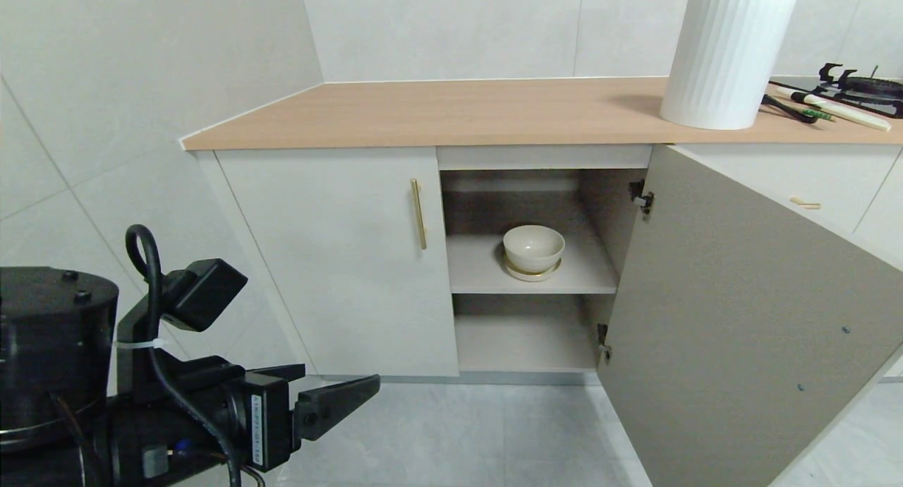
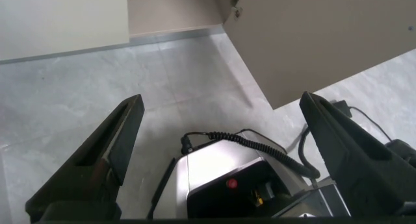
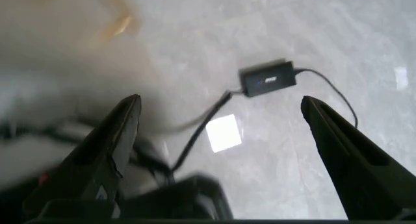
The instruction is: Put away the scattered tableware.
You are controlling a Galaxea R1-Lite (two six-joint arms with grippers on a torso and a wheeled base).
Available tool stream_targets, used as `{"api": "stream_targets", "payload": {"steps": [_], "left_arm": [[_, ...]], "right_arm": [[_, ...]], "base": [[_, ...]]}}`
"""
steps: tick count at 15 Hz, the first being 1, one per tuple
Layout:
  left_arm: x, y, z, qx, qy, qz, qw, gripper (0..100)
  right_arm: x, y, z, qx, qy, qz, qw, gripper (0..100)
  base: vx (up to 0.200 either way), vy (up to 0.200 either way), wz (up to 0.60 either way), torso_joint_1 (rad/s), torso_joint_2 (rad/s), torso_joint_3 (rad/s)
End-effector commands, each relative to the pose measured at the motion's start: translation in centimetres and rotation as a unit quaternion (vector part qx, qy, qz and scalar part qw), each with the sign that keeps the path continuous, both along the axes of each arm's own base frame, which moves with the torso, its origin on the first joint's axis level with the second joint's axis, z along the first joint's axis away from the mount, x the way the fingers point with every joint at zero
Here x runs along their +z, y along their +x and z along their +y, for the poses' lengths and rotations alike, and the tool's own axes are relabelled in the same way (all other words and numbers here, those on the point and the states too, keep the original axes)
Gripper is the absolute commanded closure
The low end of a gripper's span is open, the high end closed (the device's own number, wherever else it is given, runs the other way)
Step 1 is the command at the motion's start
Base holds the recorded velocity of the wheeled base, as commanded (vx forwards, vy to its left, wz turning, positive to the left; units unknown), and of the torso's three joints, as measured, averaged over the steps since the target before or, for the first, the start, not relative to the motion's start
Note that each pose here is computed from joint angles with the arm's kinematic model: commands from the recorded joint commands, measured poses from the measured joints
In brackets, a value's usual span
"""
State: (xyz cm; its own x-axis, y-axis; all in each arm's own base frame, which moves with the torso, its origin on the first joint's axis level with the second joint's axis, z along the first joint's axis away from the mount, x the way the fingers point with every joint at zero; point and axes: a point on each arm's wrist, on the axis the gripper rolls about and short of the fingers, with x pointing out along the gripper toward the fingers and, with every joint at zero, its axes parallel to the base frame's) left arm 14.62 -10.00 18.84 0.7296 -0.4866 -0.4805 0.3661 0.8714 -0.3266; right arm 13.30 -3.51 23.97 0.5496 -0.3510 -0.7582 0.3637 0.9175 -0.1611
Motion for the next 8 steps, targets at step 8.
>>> {"api": "stream_targets", "payload": {"steps": [8], "left_arm": [[0.0, 0.0, 0.0, 0.000, 0.000, -0.001, 1.0000, 0]], "right_arm": [[-3.9, 6.1, -2.7, -0.002, 0.069, -0.018, 0.997, 0]], "base": [[0.000, 0.000, 0.00, 0.000, 0.00, 0.000]]}}
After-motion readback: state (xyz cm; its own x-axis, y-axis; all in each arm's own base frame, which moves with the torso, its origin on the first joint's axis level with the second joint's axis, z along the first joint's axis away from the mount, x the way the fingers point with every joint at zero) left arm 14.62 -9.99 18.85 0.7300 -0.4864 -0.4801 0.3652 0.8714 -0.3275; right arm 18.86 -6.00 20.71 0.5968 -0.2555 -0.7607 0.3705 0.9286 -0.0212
